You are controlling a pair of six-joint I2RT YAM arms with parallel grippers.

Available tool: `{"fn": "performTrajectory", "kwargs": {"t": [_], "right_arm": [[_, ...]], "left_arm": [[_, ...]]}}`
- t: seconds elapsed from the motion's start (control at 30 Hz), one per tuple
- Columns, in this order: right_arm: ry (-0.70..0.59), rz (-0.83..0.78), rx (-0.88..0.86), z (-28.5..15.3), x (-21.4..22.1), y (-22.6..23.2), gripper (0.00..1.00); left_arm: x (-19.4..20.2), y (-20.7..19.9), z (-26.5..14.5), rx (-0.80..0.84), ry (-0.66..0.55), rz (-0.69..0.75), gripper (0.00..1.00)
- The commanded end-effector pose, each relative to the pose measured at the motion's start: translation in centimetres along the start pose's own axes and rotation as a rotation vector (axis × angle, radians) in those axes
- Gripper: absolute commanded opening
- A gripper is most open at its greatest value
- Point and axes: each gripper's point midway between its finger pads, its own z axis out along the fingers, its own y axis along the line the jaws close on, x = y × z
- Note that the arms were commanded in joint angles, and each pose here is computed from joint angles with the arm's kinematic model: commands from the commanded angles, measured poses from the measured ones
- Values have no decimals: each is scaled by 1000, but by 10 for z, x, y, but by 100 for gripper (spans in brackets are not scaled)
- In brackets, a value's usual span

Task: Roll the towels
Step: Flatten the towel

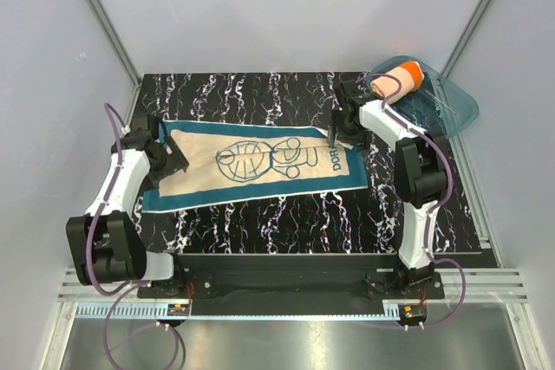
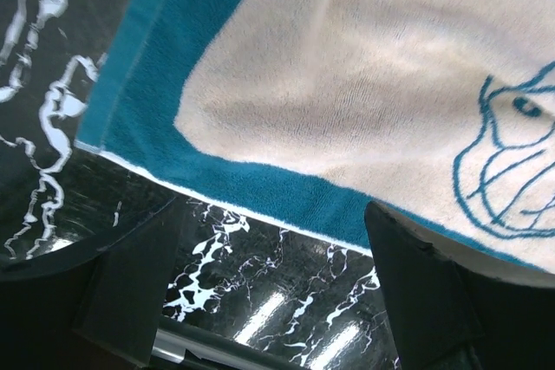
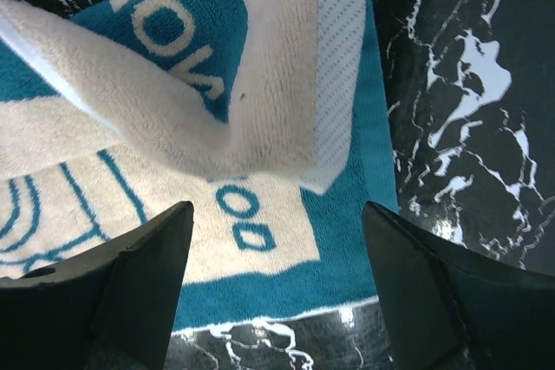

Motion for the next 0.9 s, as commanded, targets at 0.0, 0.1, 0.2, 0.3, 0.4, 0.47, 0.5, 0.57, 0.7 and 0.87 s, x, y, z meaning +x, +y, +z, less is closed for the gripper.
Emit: {"fn": "performTrajectory", "kwargs": {"t": [0.0,0.1,0.2,0.3,0.4,0.47,0.5,0.57,0.7,0.87], "right_arm": [[-43,8,-26,10,-19,8,84],[-45,23,-51,22,-25,11,74],[-68,41,-60,27,-40,13,52],[-104,56,-80,25,-62,16,24],[-169,71,-103,18,-96,22,4],[-186,87,-104,19,-110,20,0],[-212,96,-112,21,-126,23,0],[-223,114,-101,26,-141,18,0],[-251,166,-110,43,-175,14,63],[-242,175,-77,35,-174,0,92]], "left_arm": [[4,-13,6,91,-10,20,90],[11,-13,16,91,22,36,87],[15,-16,23,96,53,48,86],[14,-16,24,95,58,54,86],[14,-16,25,95,59,56,85],[15,-16,26,97,62,59,85],[15,-16,26,95,62,59,85],[15,-16,26,94,64,62,84],[15,-16,27,94,65,64,84],[16,-17,25,100,60,61,84]]}}
